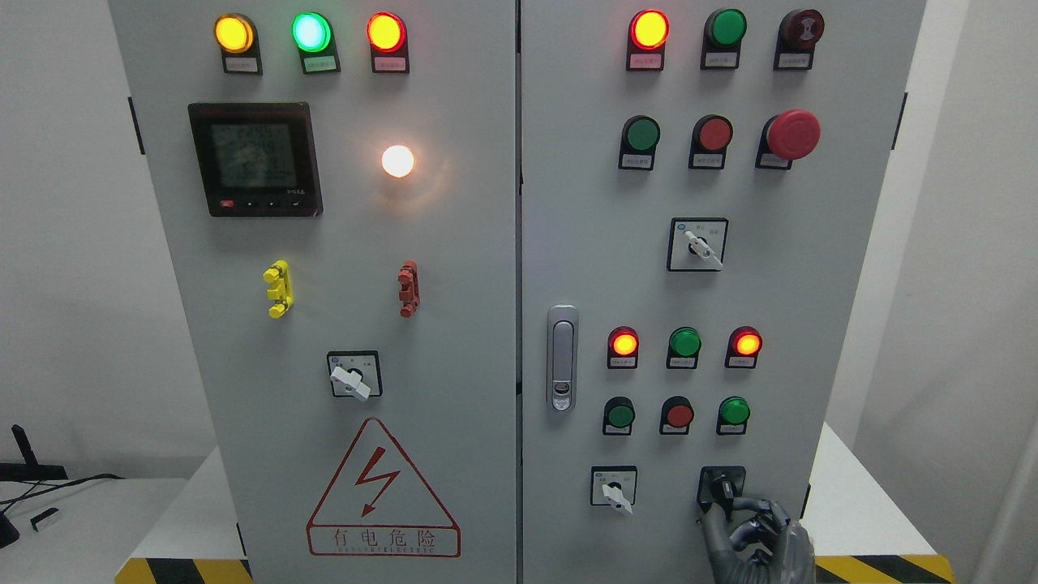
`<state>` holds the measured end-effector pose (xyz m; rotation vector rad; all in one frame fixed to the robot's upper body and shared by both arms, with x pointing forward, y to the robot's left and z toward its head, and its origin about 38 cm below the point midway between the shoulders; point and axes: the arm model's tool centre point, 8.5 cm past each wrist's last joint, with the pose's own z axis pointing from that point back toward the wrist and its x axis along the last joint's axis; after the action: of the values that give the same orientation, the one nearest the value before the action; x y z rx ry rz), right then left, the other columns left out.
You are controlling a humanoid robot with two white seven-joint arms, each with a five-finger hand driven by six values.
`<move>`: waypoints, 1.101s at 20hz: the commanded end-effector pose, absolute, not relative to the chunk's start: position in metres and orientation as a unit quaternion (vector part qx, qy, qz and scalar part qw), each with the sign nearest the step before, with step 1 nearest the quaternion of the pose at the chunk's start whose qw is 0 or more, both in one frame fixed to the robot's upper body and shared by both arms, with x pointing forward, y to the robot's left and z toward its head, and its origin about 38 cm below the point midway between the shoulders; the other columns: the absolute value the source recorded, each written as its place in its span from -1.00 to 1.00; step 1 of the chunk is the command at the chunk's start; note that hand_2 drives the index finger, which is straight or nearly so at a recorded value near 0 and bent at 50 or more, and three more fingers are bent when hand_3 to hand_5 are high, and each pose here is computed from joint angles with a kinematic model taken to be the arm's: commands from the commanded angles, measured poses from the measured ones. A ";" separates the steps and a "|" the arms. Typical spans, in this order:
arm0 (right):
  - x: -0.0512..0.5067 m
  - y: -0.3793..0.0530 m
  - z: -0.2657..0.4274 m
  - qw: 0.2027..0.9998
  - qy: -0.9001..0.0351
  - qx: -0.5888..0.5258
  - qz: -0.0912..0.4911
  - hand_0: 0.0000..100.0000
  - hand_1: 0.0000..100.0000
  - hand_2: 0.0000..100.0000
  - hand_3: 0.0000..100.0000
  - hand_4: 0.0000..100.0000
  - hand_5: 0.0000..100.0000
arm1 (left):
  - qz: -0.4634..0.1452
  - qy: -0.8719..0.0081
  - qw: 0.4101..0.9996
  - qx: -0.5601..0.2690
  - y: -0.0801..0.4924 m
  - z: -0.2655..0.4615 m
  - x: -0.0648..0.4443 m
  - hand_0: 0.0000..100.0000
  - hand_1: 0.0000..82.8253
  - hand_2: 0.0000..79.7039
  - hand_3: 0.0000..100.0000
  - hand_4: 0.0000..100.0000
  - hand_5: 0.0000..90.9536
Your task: Trip black knob to open circuit
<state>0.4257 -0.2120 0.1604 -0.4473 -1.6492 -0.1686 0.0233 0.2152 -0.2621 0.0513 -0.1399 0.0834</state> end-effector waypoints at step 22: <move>0.428 -0.205 0.158 0.666 -0.725 -0.155 -0.088 0.04 0.58 0.20 0.81 0.70 0.90 | 0.026 -0.070 0.997 0.024 0.215 -0.262 0.024 -0.76 -0.06 -1.00 -1.00 -1.00 -1.00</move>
<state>0.4273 -0.2058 0.1583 -0.3651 -1.6361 -0.1876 0.0232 0.2152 -0.2621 0.0513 -0.1398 0.0834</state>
